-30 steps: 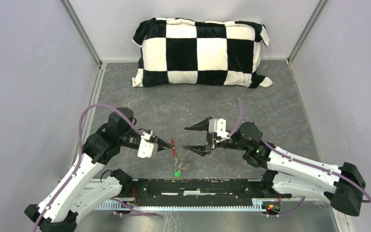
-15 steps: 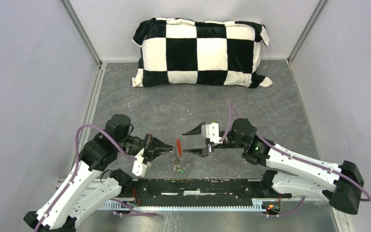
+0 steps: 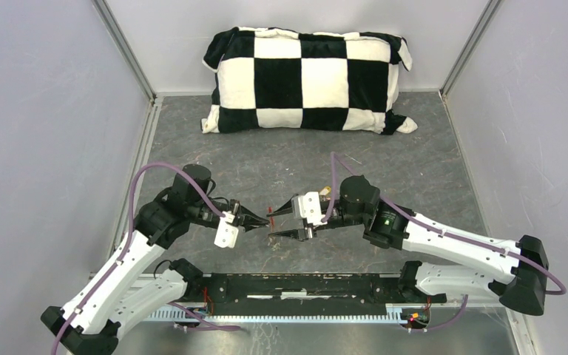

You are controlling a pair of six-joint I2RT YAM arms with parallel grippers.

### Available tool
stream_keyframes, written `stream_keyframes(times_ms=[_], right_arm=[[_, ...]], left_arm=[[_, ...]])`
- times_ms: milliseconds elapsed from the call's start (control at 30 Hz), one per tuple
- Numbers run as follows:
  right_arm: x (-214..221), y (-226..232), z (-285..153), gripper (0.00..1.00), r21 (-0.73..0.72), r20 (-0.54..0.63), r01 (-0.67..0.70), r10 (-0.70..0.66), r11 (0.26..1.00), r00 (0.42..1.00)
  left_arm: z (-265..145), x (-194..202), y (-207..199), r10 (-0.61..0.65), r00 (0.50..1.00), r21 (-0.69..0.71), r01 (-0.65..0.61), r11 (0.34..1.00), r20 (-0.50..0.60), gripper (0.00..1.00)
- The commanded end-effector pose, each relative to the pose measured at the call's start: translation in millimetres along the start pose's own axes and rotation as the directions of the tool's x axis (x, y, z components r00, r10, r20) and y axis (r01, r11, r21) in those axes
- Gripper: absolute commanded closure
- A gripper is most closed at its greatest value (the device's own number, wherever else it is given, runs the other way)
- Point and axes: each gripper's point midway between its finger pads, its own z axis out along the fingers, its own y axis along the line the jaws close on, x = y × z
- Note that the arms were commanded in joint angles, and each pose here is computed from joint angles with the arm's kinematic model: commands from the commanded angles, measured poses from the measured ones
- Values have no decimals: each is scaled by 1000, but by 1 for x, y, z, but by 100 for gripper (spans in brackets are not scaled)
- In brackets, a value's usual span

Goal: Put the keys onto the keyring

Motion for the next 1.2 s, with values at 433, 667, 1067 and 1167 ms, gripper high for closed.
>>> stream_keyframes(times_ms=[433, 667, 1067, 1167], right_arm=[[-3, -15, 5, 90, 66, -54, 19, -16, 998, 998], [7, -24, -1, 100, 132, -98, 14, -1, 991, 995], [-24, -23, -16, 100, 239, 207, -108, 58, 965, 977], [-22, -27, -20, 100, 279, 263, -171, 96, 945, 960]], left_arm=[[-6, -30, 22, -73, 995, -74, 77, 994, 64, 98], [-7, -32, 24, -91, 994, -77, 96, 992, 65, 93], [-10, -30, 26, -334, 937, -177, 348, 921, 106, 64], [-13, -28, 28, -365, 924, -224, 382, 897, 113, 63]])
